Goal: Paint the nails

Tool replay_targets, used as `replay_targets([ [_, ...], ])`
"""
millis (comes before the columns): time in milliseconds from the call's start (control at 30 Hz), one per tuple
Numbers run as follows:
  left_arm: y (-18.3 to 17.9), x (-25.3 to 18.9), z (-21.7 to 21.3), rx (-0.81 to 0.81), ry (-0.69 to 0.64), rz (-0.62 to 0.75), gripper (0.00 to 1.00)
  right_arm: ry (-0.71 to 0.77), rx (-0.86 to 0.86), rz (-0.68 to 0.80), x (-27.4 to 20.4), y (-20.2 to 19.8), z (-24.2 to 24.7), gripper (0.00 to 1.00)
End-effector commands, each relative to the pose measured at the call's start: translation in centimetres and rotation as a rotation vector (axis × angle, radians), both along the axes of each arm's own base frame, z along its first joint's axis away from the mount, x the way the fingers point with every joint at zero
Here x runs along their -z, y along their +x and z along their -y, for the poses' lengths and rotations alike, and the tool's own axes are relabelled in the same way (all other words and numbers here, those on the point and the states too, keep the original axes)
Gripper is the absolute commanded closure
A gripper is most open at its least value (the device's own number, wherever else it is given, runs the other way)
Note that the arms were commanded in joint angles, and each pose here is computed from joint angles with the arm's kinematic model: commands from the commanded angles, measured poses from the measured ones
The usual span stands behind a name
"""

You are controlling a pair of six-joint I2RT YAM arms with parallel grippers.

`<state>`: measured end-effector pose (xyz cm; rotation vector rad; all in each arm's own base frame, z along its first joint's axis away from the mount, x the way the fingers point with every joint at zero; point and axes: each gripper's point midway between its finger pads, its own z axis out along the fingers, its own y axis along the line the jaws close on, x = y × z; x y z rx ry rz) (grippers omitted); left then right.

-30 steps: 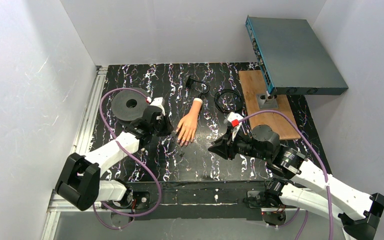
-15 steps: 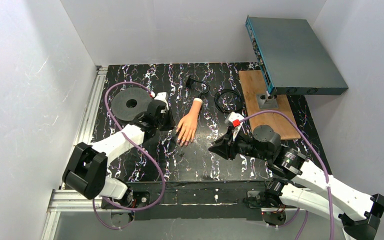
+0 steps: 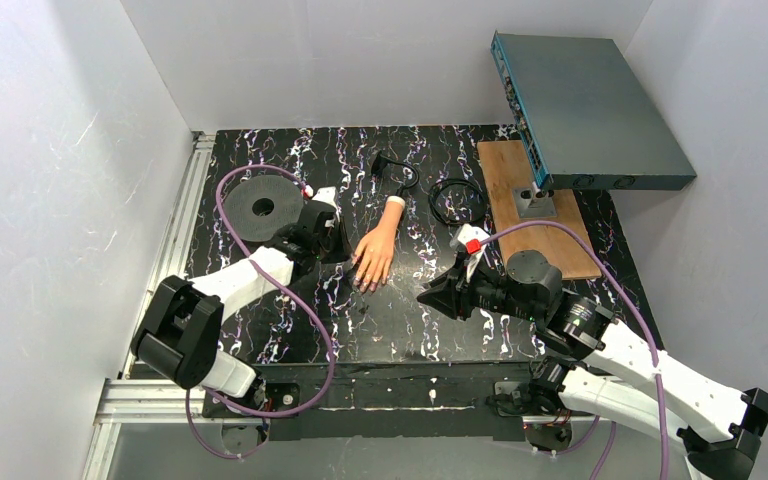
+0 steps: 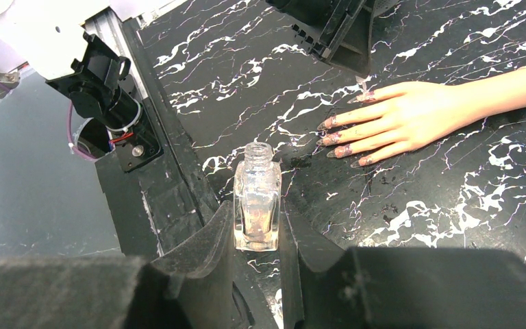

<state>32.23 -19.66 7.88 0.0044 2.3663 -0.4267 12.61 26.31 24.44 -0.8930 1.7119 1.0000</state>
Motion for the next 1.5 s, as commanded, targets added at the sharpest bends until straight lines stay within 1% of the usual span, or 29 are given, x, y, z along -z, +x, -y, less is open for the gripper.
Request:
replay_targets([
  [0, -0.5, -0.3, -0.2, 0.008, 0.004, 0.015, 1.00, 0.059, -0.007, 0.046, -2.3, 0.0, -0.2, 0.99],
  [333, -2.4, 0.4, -0.9, 0.011, -0.011, -0.005, 1.00, 0.070, -0.010, 0.045, -2.8, -0.3, -0.1, 0.99],
  [600, -3.7, -1.6, -1.0, 0.039, -0.047, 0.019, 1.00, 0.086, -0.007, 0.036, -3.3, -0.4, 0.0, 0.99],
  [833, -5.1, -5.7, -1.5, 0.065, -0.072, 0.056, 1.00, 0.136, 0.057, 0.030, -4.5, 0.5, 0.2, 0.99],
  [1033, -7.0, -9.9, -2.7, 0.097, -0.063, 0.109, 1.00, 0.200, 0.086, 0.056, -6.4, 1.3, -0.3, 0.99],
  [1100, -7.8, -11.6, -2.6, 0.136, -0.081, 0.130, 1.00, 0.212, 0.081, 0.072, -7.0, 1.3, -0.4, 0.99],
  [1267, -8.5, -15.6, -2.3, 0.205, -0.095, 0.183, 1.00, 0.237, 0.075, 0.108, -7.4, 1.4, -0.4, 0.99],
  [1467, -9.8, -21.1, -0.5, 0.401, -0.116, 0.245, 1.00, 0.264, 0.043, 0.145, -7.4, 1.0, -0.6, 0.99],
])
